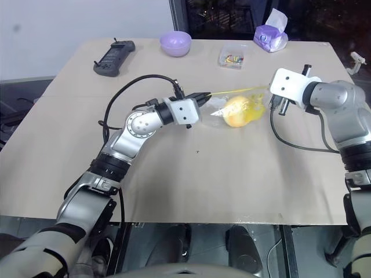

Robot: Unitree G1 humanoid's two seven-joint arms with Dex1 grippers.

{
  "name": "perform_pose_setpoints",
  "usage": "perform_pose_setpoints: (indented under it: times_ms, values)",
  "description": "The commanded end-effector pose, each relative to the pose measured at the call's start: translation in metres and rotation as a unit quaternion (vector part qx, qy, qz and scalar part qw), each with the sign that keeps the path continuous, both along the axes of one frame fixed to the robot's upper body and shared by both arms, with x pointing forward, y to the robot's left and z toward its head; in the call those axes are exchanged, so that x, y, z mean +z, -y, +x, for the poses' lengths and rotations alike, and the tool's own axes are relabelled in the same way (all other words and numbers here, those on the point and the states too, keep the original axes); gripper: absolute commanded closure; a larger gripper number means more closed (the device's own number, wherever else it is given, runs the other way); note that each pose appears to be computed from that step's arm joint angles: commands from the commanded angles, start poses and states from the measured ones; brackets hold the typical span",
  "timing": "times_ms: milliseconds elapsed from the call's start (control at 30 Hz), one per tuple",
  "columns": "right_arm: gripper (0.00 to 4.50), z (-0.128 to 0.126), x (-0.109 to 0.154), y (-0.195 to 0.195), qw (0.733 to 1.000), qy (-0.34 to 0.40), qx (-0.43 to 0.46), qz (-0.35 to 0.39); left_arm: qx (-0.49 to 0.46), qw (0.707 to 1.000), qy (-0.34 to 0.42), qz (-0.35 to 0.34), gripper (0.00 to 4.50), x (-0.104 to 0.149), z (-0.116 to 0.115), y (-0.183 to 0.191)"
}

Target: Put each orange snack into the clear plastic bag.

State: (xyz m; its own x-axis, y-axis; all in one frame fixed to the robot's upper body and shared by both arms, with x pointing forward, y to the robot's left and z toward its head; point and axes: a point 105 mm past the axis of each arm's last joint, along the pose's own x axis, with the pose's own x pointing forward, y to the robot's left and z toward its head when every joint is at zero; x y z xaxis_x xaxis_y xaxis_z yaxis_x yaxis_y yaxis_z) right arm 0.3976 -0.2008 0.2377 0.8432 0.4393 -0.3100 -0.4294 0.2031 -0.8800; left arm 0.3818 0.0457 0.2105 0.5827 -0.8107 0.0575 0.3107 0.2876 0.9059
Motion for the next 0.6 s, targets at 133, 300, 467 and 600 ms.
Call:
perform_pose_setpoints:
  times_ms: [133,300,467,600]
  values:
    - [4.31,0.005,0.041,0.006,0.995,0.089,-0.021,0.039,0.022,0.998,0.039,-0.044,4.50,0.030,0.011,-0.005]
    - [4.31,0.010,0.082,-0.004,0.978,0.180,-0.021,0.102,0.056,0.986,0.110,-0.115,4.50,0.079,0.022,-0.010]
    - [4.31,0.004,0.068,-0.014,0.984,0.130,0.005,0.121,0.036,0.984,0.113,-0.130,4.50,0.086,0.016,-0.009]
    - [4.31,-0.018,0.009,-0.025,0.994,-0.016,0.043,0.099,-0.048,0.992,-0.081,-0.088,4.50,0.017,-0.002,0.006]
